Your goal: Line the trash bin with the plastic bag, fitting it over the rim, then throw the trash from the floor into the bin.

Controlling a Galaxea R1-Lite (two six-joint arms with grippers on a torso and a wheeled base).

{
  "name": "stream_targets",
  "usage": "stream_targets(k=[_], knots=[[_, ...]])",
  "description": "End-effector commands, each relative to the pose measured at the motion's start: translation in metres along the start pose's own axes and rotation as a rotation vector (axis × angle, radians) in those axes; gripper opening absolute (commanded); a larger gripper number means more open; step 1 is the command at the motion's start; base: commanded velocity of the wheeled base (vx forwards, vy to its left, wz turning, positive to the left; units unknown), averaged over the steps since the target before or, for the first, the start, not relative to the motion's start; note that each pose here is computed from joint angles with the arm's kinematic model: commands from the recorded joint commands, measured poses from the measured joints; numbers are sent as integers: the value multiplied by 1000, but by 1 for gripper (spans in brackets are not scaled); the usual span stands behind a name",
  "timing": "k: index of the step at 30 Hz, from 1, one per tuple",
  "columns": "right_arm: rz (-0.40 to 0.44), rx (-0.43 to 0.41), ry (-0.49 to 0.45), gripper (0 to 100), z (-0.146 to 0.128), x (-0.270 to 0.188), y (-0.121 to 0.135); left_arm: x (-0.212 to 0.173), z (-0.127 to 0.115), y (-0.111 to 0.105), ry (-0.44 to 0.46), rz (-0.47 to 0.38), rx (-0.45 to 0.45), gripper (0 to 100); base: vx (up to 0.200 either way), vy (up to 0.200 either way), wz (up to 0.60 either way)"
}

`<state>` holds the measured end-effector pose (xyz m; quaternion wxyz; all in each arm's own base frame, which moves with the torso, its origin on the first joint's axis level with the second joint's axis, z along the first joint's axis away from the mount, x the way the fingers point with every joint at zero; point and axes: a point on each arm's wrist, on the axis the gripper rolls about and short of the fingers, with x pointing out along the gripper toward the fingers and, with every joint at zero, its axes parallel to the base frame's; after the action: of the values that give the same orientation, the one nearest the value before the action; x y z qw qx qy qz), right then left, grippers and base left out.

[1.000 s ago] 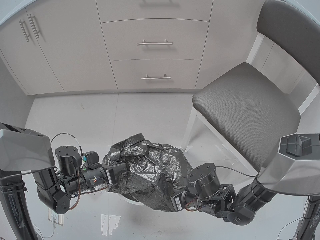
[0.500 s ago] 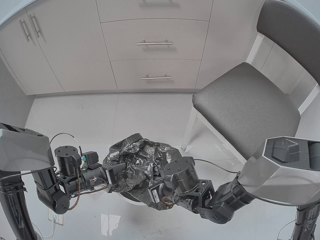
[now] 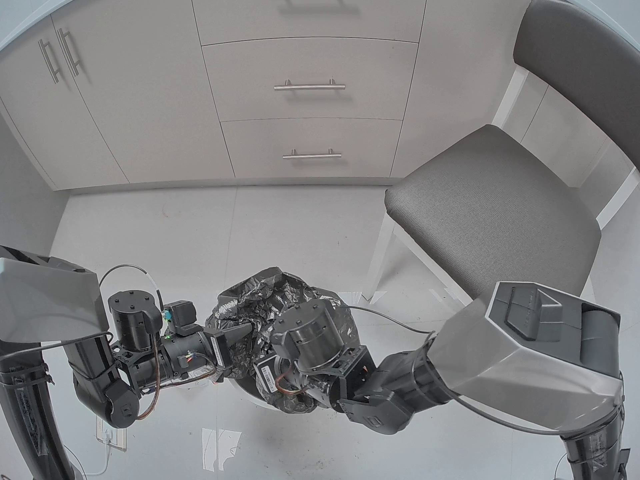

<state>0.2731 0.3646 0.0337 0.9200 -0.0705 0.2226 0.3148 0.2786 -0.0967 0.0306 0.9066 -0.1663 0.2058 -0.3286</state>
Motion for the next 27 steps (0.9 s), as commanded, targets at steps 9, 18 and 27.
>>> stream_targets(k=[9, 18, 27], knots=[[-24, -1, 40, 0, -10, 49, 0, -2, 4, -2, -16, -5, -11, 0, 0, 0, 0], [-50, 11, 52, 0, -18, 60, -13, -2, 4, -2, -16, -4, -9, 0, 0, 0, 0], [-53, 8, 59, 0, -24, 65, -13, -1, 4, -2, -16, -4, -9, 0, 0, 0, 0]])
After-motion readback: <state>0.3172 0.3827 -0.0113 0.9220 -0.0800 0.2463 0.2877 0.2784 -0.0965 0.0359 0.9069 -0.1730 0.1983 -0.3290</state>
